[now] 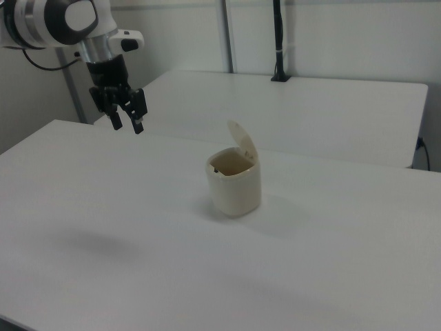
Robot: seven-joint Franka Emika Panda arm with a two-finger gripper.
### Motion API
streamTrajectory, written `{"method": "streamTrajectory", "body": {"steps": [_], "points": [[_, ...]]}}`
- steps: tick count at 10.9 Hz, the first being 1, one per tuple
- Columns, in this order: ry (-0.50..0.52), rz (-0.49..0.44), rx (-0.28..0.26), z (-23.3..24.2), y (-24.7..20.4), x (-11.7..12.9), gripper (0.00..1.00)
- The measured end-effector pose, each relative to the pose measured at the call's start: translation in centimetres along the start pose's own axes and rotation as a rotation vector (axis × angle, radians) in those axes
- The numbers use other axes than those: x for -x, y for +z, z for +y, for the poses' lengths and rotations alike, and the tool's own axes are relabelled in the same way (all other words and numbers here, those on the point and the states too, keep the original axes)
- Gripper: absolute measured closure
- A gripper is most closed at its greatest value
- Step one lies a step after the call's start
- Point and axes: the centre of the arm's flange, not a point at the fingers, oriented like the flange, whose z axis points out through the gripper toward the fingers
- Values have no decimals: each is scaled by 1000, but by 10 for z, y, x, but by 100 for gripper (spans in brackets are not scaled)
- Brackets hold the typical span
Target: Open the trash bin
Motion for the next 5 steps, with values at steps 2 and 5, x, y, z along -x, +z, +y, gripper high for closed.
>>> {"method": "streamTrajectory", "body": {"steps": [2,5], "points": [[1,-5,-6,-1,2,0,10],[2,-7,-14,-1,2,0,0]]}}
